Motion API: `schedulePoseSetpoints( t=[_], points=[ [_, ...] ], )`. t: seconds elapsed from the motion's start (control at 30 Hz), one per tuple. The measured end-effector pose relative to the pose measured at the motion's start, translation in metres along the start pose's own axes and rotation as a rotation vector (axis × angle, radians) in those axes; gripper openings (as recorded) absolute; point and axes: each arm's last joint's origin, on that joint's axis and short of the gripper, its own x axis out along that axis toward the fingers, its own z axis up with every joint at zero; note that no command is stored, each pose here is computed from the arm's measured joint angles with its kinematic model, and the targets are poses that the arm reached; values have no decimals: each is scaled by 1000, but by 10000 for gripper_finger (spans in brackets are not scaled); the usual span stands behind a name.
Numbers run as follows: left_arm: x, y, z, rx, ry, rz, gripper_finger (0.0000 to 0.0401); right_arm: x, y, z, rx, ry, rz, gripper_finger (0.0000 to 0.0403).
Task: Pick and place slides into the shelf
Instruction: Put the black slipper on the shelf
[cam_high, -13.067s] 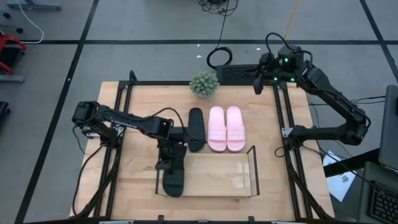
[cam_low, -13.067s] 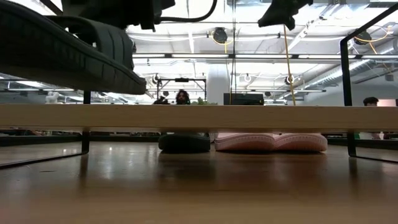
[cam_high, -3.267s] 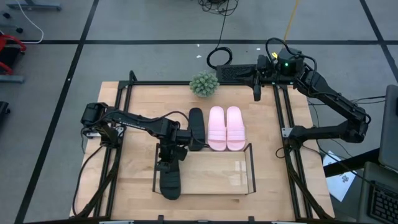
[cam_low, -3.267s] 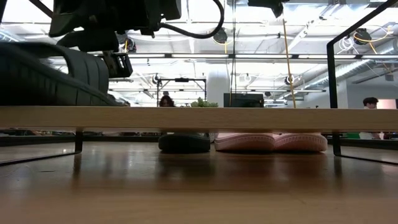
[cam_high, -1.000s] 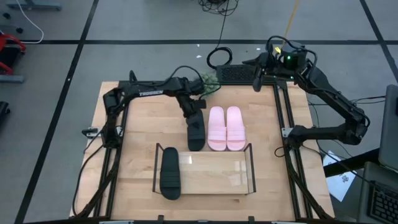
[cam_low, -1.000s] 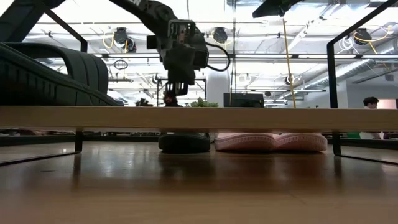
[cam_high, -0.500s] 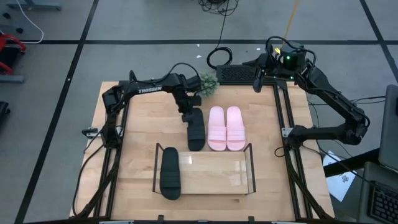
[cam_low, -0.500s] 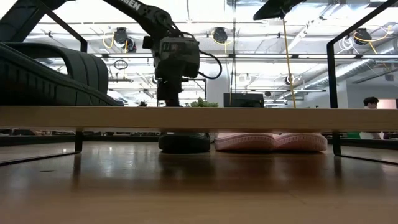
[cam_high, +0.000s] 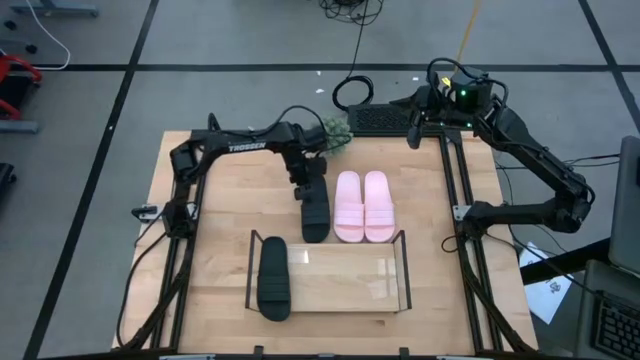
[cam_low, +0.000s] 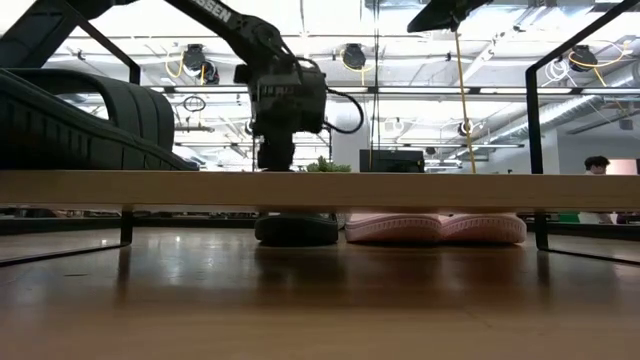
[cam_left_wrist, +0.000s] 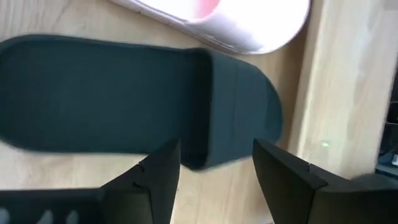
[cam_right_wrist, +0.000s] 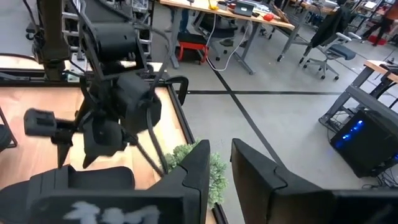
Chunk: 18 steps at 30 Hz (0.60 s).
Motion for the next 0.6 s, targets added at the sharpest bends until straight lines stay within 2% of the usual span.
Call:
schedulePoseSetpoints(
  t=[0.23, 0.43, 0.6],
  points=[
    [16, 11, 0, -29, 44, 1, 200, 0, 1, -1, 3, 11, 6, 57],
    [18, 12, 0, -3, 56, 45, 200, 0, 1, -1, 2, 14, 7, 57],
    [18, 12, 1, 2, 54, 34, 200, 0, 1, -1, 2, 13, 7, 57]
  ],
)
